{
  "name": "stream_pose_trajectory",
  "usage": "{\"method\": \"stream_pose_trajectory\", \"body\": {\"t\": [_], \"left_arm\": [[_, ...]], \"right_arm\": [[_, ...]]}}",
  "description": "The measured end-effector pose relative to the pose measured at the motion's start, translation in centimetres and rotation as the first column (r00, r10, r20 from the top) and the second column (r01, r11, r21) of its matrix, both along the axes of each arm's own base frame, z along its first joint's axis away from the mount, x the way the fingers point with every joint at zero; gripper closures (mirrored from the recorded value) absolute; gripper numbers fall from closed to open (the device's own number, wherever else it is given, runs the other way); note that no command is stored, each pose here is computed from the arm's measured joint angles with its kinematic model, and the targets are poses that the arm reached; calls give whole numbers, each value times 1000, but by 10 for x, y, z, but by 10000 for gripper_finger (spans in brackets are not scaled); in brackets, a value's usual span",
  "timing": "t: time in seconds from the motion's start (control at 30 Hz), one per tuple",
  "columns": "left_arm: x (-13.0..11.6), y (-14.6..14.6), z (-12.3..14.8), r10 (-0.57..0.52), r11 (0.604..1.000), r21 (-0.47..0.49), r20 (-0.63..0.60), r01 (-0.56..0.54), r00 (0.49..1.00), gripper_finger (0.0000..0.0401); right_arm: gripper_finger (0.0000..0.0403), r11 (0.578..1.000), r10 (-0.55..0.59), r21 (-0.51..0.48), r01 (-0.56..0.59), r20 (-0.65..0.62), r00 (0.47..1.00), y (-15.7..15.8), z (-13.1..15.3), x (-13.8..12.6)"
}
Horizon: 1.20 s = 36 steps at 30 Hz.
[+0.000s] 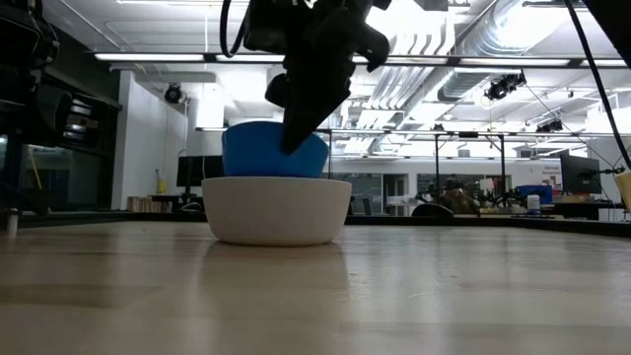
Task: Nest bowls inside each other
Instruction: Stack the blue bowl into the pink bowl
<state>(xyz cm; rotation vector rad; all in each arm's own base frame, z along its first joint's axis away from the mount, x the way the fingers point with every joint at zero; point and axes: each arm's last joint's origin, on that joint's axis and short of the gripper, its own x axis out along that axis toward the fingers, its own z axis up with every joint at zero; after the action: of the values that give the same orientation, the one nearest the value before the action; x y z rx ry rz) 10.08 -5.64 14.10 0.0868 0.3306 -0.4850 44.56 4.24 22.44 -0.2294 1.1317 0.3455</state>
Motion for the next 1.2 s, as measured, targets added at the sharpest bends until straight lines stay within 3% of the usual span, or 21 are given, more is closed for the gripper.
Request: {"method": "stream_pose_trajectory", "body": {"t": [0.57,1.2], "left_arm": [[0,0,0,0,1000,0,0,0,1000,260],[0,0,0,0,1000,0,0,0,1000,260]], "right_arm": [[399,996,10,88,-10,-1,1000,-2,1,1],[399,998,11,55,-11,-10,1000,-6,-4,2]]}}
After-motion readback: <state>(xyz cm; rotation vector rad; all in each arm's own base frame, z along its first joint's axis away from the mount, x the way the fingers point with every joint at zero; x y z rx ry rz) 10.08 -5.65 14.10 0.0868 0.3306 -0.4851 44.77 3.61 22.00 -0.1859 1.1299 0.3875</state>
